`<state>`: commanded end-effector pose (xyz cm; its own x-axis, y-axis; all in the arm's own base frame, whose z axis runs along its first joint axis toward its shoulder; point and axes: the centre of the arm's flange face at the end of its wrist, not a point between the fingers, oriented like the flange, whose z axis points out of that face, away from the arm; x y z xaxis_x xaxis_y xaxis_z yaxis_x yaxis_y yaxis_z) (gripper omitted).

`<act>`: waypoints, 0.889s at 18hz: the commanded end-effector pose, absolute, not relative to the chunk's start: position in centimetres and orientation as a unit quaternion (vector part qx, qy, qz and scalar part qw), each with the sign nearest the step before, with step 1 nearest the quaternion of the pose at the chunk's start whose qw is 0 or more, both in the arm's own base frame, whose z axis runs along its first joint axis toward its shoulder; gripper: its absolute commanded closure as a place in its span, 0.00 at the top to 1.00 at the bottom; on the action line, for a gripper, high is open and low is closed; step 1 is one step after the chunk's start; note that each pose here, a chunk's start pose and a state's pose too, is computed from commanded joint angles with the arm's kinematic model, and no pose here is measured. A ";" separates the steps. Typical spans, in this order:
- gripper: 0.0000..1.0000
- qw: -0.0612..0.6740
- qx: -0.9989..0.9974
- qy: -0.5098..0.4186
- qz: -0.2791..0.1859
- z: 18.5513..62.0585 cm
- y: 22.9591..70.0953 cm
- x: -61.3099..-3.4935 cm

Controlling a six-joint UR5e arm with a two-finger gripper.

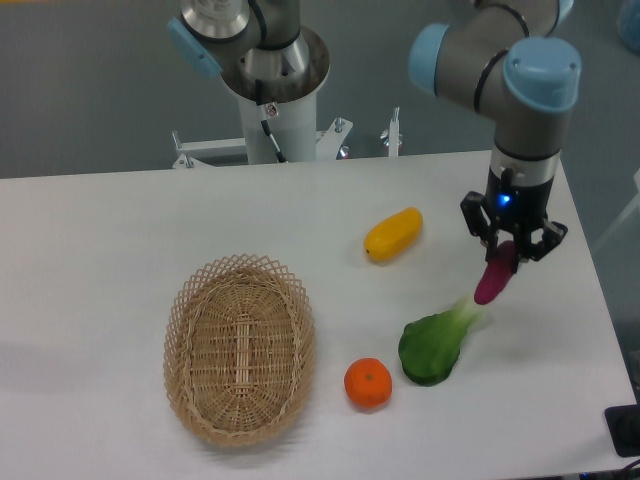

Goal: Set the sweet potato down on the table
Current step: 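Lower the held sweet potato onto the table beside the bok choy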

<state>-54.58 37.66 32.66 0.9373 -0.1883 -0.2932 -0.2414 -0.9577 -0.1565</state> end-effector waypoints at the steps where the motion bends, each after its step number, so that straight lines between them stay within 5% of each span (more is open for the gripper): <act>1: 0.39 0.097 -0.979 0.109 0.142 31.6 37.9 -55.5; 9: 0.39 0.092 -0.982 0.106 0.124 24.0 39.8 -59.5; 16: 0.40 0.089 -0.983 0.118 0.112 21.5 40.9 -59.8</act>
